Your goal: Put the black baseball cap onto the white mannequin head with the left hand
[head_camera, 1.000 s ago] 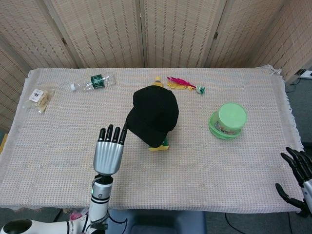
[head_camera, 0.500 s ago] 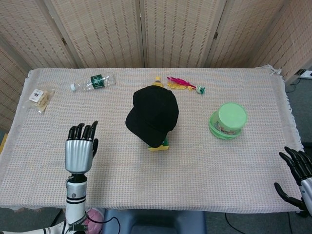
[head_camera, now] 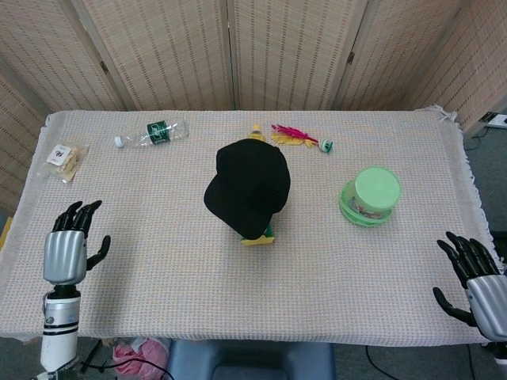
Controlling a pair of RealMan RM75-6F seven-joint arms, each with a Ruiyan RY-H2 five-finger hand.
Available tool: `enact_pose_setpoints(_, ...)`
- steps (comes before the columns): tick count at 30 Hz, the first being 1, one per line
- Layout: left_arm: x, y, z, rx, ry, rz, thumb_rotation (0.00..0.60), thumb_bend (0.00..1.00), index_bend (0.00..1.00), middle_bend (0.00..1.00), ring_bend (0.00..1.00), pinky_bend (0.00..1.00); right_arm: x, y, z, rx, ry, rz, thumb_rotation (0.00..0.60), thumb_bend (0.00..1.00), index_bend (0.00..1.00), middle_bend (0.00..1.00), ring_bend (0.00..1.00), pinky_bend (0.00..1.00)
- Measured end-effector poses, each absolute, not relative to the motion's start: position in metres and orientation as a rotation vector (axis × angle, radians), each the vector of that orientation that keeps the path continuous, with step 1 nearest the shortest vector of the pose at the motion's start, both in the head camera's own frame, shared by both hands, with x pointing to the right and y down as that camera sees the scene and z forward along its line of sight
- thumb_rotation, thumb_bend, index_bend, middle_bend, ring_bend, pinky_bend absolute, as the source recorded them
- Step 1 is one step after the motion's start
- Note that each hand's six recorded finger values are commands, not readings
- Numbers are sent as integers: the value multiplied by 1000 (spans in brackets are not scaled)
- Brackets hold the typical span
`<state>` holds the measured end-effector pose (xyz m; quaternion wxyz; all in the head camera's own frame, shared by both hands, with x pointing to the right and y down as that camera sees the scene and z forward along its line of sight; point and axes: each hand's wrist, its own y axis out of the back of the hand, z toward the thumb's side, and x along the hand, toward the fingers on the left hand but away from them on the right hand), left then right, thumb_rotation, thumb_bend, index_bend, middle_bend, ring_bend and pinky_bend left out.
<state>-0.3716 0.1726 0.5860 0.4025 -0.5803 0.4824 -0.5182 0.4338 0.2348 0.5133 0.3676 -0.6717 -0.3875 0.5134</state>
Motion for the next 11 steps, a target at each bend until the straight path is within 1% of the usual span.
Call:
enact_pose_setpoints(2, -390, 180, 586, -1510, 1187, -1354, 600, 358, 103, 170, 112, 253, 432, 234, 517, -1720, -981, 1331, 600, 308, 0, 0, 0, 0)
enact_pose_setpoints(4, -409, 190, 584, -1552, 1157, -1405, 582, 358, 76, 126, 89, 239, 430, 234, 522, -1714, -965, 1348, 600, 308, 0, 0, 0, 0)
enact_pose_setpoints(6, -423, 202, 582, -1584, 1146, -1446, 579, 358, 62, 104, 75, 228, 428, 234, 525, -1707, -953, 1361, 600, 307, 0, 0, 0, 0)
enact_pose_setpoints(11, -455, 242, 574, -1641, 1172, -1528, 599, 358, 51, 96, 54, 226, 425, 234, 531, -1689, -938, 1382, 600, 308, 0, 0, 0, 0)
